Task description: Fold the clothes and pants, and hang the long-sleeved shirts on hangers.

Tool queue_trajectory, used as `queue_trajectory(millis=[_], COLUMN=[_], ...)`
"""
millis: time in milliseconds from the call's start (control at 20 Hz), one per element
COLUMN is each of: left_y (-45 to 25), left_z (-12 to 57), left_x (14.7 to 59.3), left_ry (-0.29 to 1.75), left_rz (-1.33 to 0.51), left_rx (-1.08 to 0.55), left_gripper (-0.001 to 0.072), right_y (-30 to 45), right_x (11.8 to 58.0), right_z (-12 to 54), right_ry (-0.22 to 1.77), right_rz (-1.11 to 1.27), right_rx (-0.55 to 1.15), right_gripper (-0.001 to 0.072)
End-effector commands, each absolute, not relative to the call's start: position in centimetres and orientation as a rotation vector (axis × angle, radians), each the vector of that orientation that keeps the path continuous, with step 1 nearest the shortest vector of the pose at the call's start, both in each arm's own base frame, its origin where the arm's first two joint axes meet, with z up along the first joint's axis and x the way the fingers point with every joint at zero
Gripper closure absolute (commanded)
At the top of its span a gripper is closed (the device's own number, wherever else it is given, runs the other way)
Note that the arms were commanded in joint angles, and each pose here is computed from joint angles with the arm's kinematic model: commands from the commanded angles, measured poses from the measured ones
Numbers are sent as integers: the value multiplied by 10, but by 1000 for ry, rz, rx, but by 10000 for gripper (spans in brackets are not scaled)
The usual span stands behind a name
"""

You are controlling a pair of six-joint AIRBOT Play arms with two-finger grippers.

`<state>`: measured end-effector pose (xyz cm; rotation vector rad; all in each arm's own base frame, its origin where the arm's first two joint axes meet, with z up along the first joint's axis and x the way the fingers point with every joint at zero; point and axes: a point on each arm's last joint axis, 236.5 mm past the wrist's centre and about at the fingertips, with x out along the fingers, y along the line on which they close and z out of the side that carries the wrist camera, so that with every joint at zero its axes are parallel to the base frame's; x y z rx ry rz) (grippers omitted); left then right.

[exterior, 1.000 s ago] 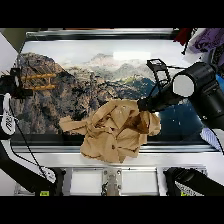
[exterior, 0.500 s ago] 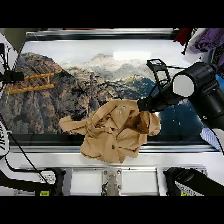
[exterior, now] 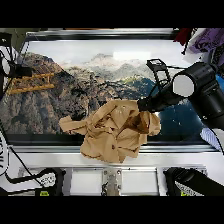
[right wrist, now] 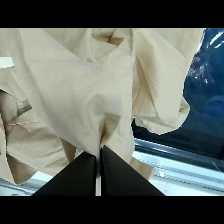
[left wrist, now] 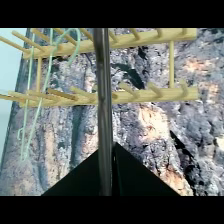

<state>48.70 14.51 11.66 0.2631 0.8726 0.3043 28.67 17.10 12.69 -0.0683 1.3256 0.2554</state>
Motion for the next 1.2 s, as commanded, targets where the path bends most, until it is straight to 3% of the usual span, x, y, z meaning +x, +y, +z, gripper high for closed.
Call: queue_trajectory(millis=[0,150,350,700,1050,1150], left_y=[124,98,31,-43,-20,-30], left_z=[103,95,87,125,104,102], left_x=[477,465,450,402,385,368], left_ry=[811,787,785,585,662,614], left_rz=[243,119,-213,-799,-816,-958], left_rx=[236,263,304,176,281,426], left_gripper=[695,696,696,696,694,695], right_y=[171,171,171,171,171,171], right_x=[287,287,287,287,287,287], right_z=[127,127,127,127,127,127], right_ry=[1326,1326,1326,1326,1326,1326], right_rz=[256,256,256,255,255,256], right_rx=[-69,-69,-69,-68,-69,-69], right_gripper=[701,701,701,701,701,701])
